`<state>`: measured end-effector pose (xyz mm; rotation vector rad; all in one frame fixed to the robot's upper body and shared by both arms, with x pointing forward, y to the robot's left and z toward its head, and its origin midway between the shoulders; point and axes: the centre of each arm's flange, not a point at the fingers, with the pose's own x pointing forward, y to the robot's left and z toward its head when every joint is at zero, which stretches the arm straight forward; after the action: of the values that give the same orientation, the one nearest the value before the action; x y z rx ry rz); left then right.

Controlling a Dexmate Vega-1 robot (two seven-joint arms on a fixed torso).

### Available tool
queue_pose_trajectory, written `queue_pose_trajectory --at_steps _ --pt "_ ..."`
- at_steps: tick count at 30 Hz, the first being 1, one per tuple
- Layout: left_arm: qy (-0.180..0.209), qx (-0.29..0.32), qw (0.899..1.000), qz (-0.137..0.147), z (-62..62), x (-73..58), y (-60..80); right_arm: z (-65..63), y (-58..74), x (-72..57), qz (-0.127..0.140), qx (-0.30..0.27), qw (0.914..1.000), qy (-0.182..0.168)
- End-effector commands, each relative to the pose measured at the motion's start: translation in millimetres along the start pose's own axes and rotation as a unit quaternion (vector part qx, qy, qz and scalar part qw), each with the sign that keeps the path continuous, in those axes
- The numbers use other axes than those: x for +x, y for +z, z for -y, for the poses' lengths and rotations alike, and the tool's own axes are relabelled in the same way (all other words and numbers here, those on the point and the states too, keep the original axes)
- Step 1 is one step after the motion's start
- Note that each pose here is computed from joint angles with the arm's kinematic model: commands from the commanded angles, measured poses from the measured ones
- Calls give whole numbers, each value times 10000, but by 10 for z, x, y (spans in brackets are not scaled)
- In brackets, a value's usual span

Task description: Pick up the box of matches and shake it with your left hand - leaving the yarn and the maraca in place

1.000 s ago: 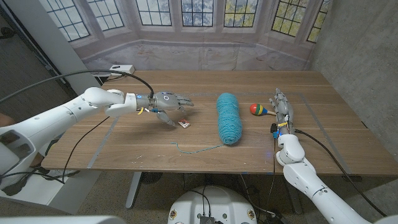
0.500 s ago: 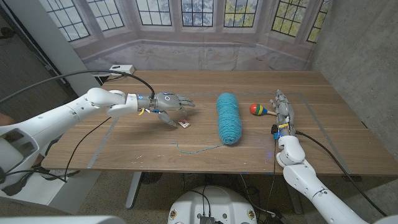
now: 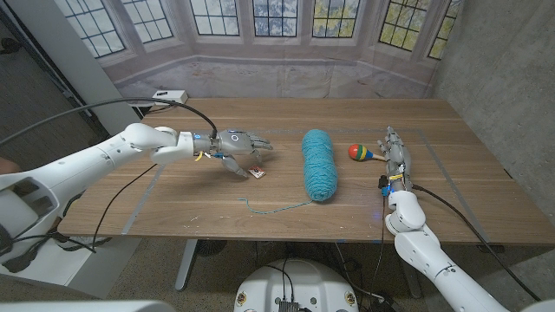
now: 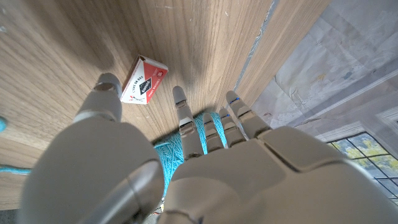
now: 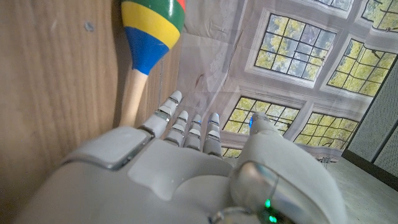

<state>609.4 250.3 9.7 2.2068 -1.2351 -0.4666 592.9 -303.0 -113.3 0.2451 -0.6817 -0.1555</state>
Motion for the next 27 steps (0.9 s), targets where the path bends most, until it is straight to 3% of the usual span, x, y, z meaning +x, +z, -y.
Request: queue_pose_trajectory --at_steps 1,27 --pt "58 -54 10000 46 4 52 5 32 -29 -29 3 42 10000 -44" --pt "70 -95 9999 102 -25 98 73 148 -80 -96 53 124 9998 -169"
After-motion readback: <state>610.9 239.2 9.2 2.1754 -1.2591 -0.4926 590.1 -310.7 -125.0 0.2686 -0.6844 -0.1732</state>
